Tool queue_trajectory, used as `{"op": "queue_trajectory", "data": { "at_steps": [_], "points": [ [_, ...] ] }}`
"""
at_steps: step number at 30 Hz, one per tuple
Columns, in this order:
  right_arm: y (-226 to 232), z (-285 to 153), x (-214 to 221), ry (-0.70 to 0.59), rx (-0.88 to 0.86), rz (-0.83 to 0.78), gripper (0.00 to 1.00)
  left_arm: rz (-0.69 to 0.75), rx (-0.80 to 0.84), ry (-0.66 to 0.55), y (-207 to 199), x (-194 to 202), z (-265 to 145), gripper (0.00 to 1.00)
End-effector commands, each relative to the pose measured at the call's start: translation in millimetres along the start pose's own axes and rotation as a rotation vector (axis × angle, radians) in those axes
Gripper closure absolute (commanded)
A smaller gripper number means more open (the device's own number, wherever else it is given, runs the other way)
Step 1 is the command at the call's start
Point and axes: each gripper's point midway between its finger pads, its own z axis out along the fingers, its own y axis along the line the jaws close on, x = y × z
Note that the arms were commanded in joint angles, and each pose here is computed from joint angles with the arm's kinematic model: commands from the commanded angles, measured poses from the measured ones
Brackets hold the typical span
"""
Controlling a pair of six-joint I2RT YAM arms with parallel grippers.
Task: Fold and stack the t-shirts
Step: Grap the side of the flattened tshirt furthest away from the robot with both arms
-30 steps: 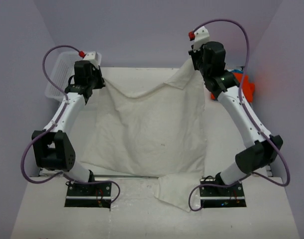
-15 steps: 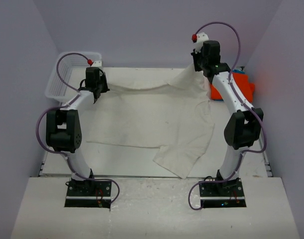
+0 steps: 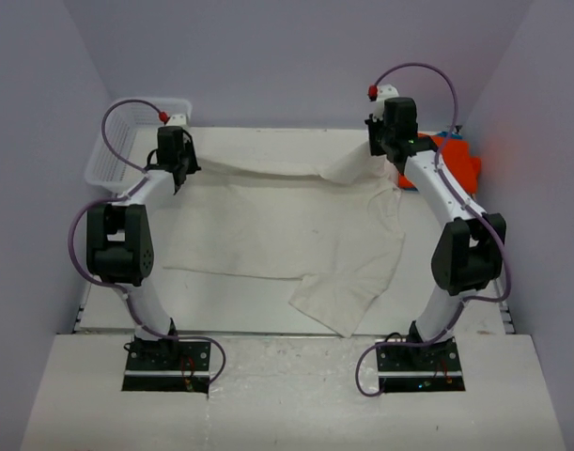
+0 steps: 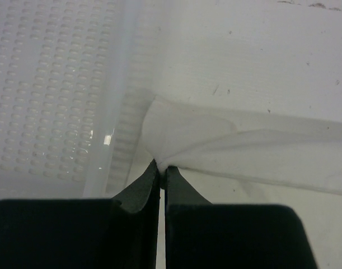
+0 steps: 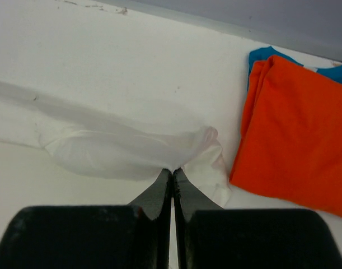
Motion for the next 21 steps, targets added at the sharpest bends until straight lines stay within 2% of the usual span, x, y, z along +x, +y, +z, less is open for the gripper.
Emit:
{"op": "queue_trajectory", "data": {
  "at_steps": [1, 8, 21],
  "points": [
    [-5.2, -41.7, -22.9, -0.097, 0.043, 0.074, 1.0, -0.008, -0.06, -0.049, 10.9, -24.1, -5.2, 1.0],
    [0.6, -59.2, -7.7, -0.057, 0.052, 0.113, 1.0, -0.028, -0.076, 0.019, 11.0, -7.1, 3.6, 1.0],
    [34.6, -72.1, 52.9, 0.105, 0.089, 0.101, 1.0, -0.03, -0.152, 0.121, 17.3, 15.5, 9.0, 1.0]
  ]
}}
